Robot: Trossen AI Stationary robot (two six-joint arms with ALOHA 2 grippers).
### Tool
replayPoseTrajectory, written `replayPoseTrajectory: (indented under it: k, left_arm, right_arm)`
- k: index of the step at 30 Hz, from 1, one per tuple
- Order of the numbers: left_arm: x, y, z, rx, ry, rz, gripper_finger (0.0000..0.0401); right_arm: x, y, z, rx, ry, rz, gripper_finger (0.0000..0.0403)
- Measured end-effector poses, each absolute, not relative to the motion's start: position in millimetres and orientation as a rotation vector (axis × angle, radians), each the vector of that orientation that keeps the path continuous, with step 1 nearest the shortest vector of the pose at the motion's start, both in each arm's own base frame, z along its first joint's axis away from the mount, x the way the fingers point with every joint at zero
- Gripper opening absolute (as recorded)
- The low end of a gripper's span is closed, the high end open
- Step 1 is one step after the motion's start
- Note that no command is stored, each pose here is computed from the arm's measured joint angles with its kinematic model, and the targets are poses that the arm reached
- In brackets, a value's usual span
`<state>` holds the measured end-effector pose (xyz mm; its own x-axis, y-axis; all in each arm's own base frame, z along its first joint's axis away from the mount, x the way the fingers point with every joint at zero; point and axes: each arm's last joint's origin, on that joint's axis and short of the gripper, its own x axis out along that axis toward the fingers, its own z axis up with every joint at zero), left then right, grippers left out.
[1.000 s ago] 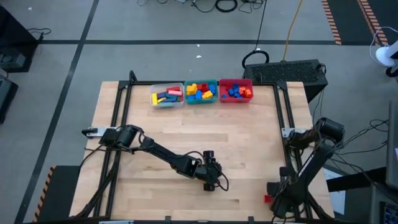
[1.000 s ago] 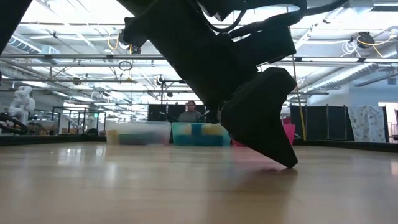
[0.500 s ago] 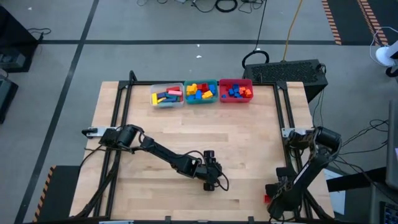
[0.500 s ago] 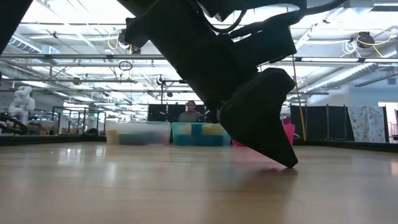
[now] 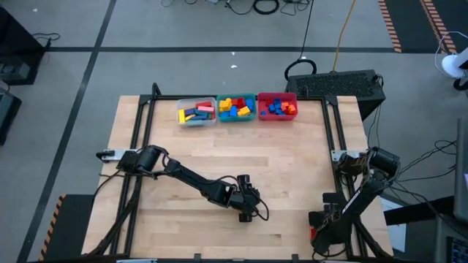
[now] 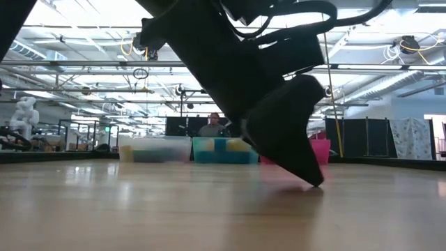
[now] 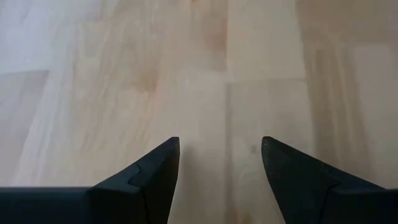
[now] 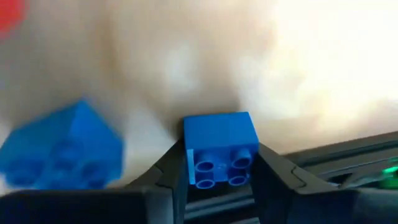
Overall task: Sort blocks by size
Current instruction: Put the blue 4 stud game piece into the red bin
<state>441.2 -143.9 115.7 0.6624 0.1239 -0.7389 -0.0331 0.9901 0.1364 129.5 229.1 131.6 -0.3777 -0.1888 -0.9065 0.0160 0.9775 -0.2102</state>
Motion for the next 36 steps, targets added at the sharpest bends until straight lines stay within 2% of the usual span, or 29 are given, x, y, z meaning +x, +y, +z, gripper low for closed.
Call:
replayPoseTrajectory:
  k: [5, 15, 24, 36]
  left_arm:
    - [440.3, -142.0, 116.3, 0.118, 0.853, 0.101, 0.0228]
    - [432.8, -137.2, 121.2, 0.141, 0.909, 0.179, 0.0228]
    - [432.4, -132.3, 120.4, 0.161, 0.913, 0.205, 0.0228]
    - [431.1, -128.1, 119.8, 0.192, 0.916, 0.261, 0.0228]
  right_arm:
    - [145.6, 214.8, 140.9, -0.117, 1.797, -0.322, 0.0132]
    - [175.9, 166.8, 194.2, 0.07, 1.385, -0.526, 0.0124]
    - [197.3, 87.6, 245.4, 0.174, 1.106, -0.666, 0.0124]
    - [235.3, -29.0, 266.8, 0.215, 0.929, -0.743, 0.0125]
